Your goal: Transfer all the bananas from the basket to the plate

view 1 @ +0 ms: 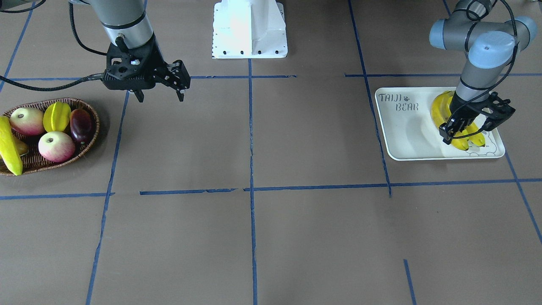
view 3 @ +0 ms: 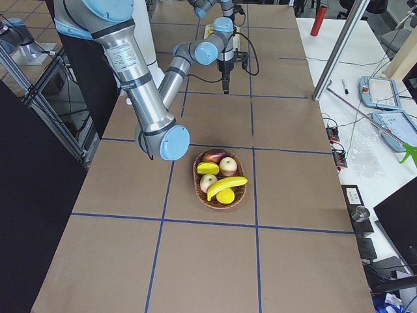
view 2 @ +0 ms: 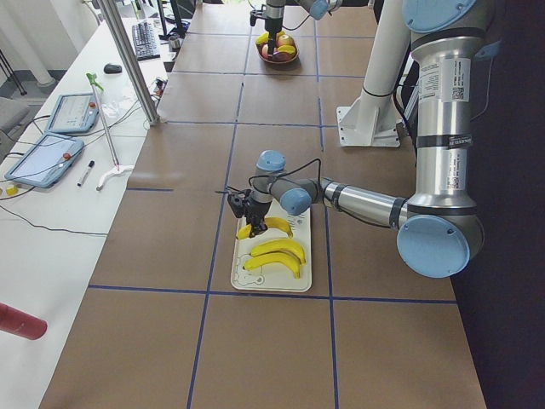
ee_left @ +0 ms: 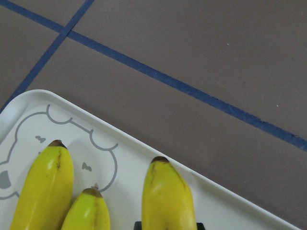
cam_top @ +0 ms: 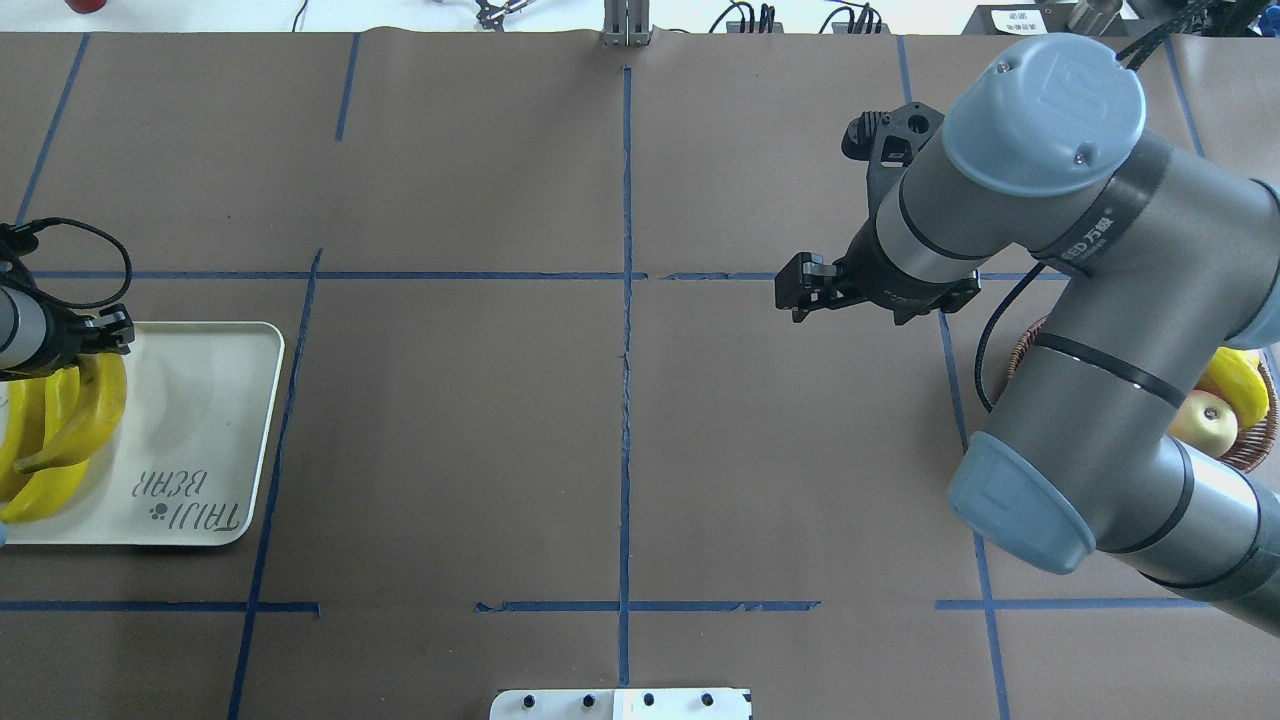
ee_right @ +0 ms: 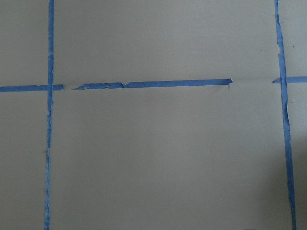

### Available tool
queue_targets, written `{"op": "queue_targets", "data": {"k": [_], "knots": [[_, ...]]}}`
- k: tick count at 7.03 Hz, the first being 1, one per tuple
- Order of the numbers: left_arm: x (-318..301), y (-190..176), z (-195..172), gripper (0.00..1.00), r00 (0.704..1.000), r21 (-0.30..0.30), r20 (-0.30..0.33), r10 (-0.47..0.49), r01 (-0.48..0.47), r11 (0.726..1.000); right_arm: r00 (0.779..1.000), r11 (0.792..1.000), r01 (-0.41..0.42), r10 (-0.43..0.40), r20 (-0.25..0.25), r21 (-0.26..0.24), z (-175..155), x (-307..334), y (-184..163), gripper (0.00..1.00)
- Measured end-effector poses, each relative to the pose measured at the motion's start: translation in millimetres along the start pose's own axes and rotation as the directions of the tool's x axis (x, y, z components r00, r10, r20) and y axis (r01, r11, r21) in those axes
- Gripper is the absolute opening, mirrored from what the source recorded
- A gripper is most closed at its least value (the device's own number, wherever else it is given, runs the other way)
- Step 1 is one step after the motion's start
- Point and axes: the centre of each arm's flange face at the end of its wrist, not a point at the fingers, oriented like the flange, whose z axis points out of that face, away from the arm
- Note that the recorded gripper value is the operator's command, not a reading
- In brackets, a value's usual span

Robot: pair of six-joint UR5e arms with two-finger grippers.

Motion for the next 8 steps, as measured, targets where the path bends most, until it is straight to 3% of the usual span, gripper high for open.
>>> {"op": "queue_targets", "data": {"k": [4,7,8], "knots": [[-6.7,10.5,10.8,0.53,1.0,-0.02,0.023,0.02,-0.02,1.0,1.0,1.0,0.002,-0.002,0.003,0.001,0.1,-0.8,0.2,1.0],[-5.5,16.5,13.5,0.64,0.999,-0.029,0.026,0.031,-0.031,0.999,1.0,1.0,0.002,-0.002,0.003,0.001,0.1,-1.0,0.4,1.0],[-5.5,16.8,13.5,1.0,0.999,-0.031,0.026,0.032,-0.031,0.999,1.0,1.0,0.002,-0.002,0.004,0.001,0.1,-1.0,0.4,1.0]]}}
